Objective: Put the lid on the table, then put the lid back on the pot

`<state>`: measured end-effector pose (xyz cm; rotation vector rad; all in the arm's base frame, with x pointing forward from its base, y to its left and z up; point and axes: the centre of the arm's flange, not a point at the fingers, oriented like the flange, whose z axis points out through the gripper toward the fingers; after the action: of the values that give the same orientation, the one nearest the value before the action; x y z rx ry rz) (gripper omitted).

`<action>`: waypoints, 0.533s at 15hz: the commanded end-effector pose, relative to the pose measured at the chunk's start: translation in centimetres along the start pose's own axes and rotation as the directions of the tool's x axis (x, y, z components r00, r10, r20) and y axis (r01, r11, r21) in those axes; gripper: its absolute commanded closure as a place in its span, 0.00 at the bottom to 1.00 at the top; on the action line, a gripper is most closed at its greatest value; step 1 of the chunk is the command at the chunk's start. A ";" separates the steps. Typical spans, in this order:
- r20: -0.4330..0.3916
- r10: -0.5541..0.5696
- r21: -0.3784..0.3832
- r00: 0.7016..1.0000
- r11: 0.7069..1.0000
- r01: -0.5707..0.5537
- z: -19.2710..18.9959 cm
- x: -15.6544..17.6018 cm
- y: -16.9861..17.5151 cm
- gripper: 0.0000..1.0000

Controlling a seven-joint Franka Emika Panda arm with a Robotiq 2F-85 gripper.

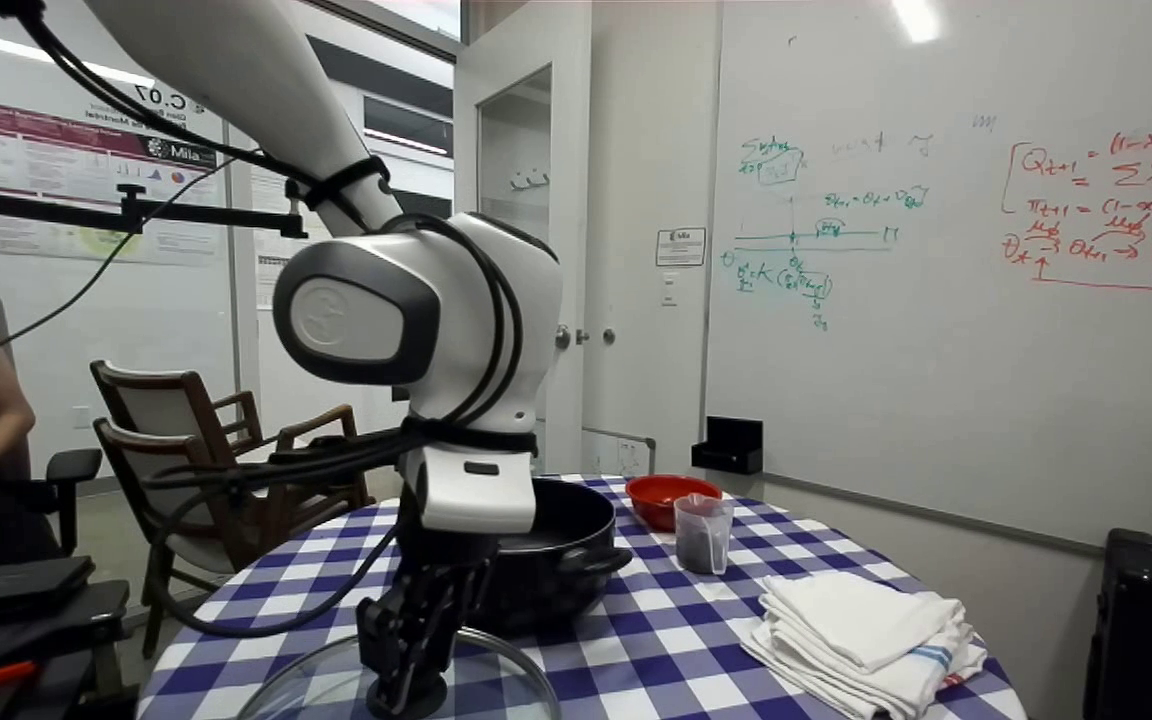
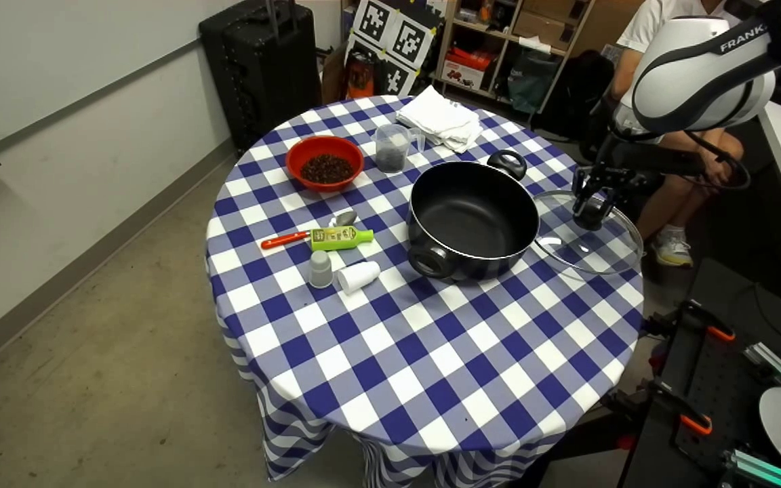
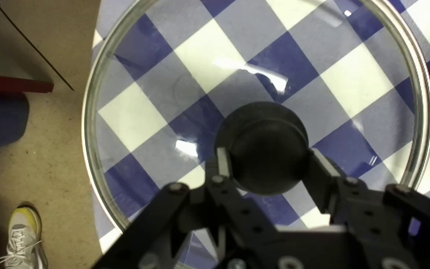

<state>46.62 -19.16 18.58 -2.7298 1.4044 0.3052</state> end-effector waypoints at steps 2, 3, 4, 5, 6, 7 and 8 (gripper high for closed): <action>0.003 0.015 0.034 1.000 0.999 -0.015 0.2 1.2 -0.5 0.75; 0.008 0.019 0.036 1.000 0.999 -0.020 0.4 1.3 -0.5 0.75; 0.023 0.024 0.035 0.999 0.999 -0.025 0.9 1.3 -0.4 0.75; 0.028 0.029 0.034 0.999 0.999 -0.030 1.0 1.3 -0.4 0.75; 0.038 0.036 0.035 0.999 0.999 -0.037 1.3 1.4 -0.3 0.75; 0.044 0.043 0.032 0.998 0.998 -0.045 1.6 1.5 -0.1 0.75; 0.053 0.050 0.035 0.997 0.998 -0.052 1.9 1.5 0.0 0.75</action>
<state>46.80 -19.58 16.74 -2.6783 1.4529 0.3387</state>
